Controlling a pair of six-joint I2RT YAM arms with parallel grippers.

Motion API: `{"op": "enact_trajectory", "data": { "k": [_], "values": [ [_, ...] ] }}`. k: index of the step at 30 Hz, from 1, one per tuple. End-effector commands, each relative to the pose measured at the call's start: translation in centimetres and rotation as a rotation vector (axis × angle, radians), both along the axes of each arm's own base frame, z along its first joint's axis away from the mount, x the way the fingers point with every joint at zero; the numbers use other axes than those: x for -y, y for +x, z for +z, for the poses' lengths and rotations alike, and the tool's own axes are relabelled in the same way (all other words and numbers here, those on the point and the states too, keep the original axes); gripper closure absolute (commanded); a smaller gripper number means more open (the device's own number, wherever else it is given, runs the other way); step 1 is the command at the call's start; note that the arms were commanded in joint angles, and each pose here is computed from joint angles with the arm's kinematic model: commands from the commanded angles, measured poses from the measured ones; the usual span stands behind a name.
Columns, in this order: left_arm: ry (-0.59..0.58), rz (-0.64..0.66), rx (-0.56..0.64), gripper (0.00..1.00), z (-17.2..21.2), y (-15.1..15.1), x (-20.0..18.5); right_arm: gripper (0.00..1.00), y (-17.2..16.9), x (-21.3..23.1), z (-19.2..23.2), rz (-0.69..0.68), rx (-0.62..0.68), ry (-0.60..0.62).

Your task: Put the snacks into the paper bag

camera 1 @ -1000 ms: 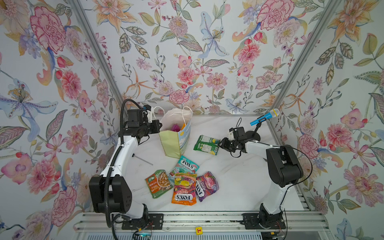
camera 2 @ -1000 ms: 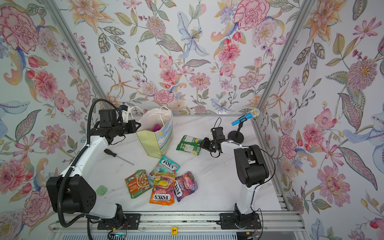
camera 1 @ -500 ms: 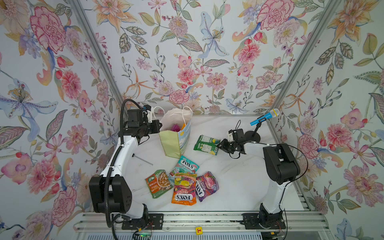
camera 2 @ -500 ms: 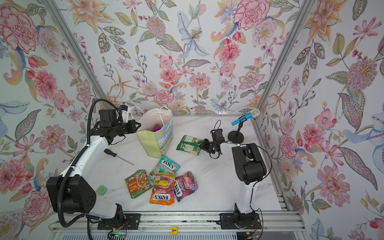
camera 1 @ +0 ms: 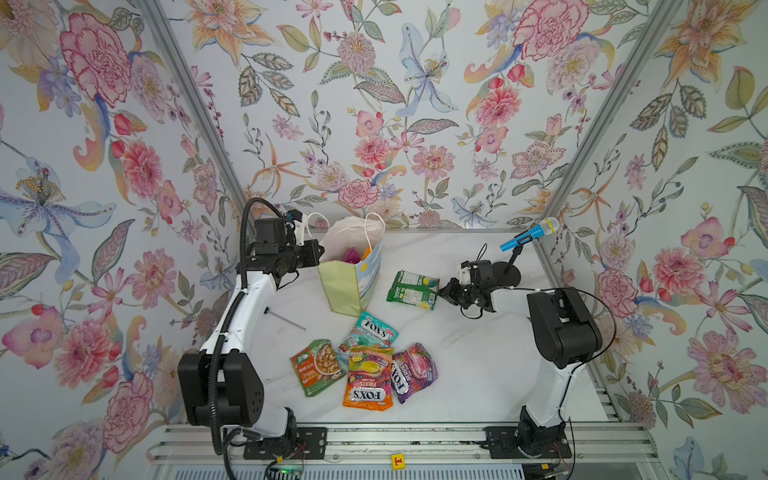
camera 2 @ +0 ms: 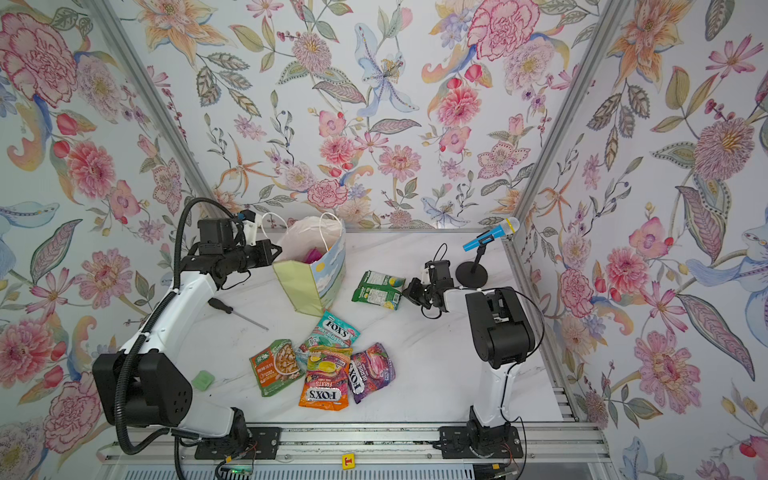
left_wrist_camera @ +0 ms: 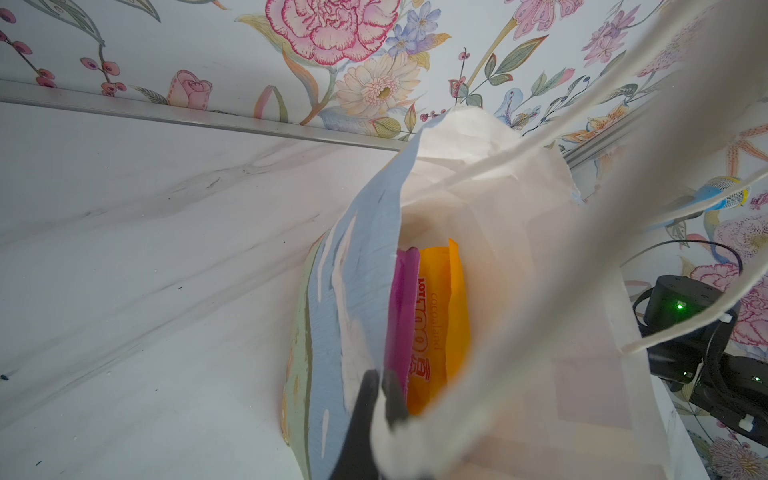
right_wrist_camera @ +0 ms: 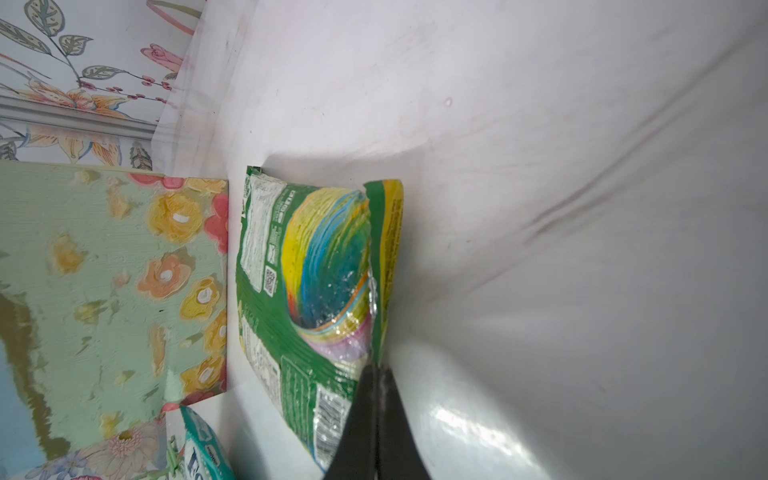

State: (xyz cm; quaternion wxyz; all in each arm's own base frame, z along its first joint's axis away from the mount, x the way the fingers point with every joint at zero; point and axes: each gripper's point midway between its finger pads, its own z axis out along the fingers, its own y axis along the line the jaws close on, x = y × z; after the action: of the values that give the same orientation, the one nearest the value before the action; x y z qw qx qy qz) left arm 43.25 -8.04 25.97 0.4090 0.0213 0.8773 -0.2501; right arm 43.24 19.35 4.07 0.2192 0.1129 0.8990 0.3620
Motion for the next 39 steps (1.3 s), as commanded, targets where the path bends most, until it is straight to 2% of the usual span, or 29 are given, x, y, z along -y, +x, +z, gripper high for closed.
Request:
{"op": "enact_trajectory", "data": {
  "k": [1, 9, 31, 35, 37, 39],
  "values": [
    [-0.018, -0.001, -0.027, 1.0, -0.6, -0.5, 0.0, 1.0, 0.2, 0.0, 1.4, -0.005, 0.031, 0.024],
    [-0.022, -0.003, -0.027, 1.0, -0.6, -0.6, 0.1, 1.0, 0.2, -0.6, 5.9, 0.007, 0.113, 0.045],
    [-0.058, -0.013, -0.012, 1.0, -0.3, -0.6, 0.5, 1.0, -0.3, -4.4, 30.3, 0.062, 0.591, -0.005],
    [-0.063, -0.014, -0.014, 1.0, -0.4, -0.6, 0.6, 0.98, 0.7, -3.7, 29.8, 0.06, 0.572, -0.108],
    [-0.063, -0.014, -0.012, 1.0, -0.2, -0.7, 0.6, 0.87, 1.2, -2.2, 27.6, 0.036, 0.519, -0.191],
    [-0.061, -0.011, -0.008, 1.0, -0.1, -0.7, 0.5, 0.78, 1.4, -0.6, 25.1, 0.014, 0.46, -0.217]
  ]
}}
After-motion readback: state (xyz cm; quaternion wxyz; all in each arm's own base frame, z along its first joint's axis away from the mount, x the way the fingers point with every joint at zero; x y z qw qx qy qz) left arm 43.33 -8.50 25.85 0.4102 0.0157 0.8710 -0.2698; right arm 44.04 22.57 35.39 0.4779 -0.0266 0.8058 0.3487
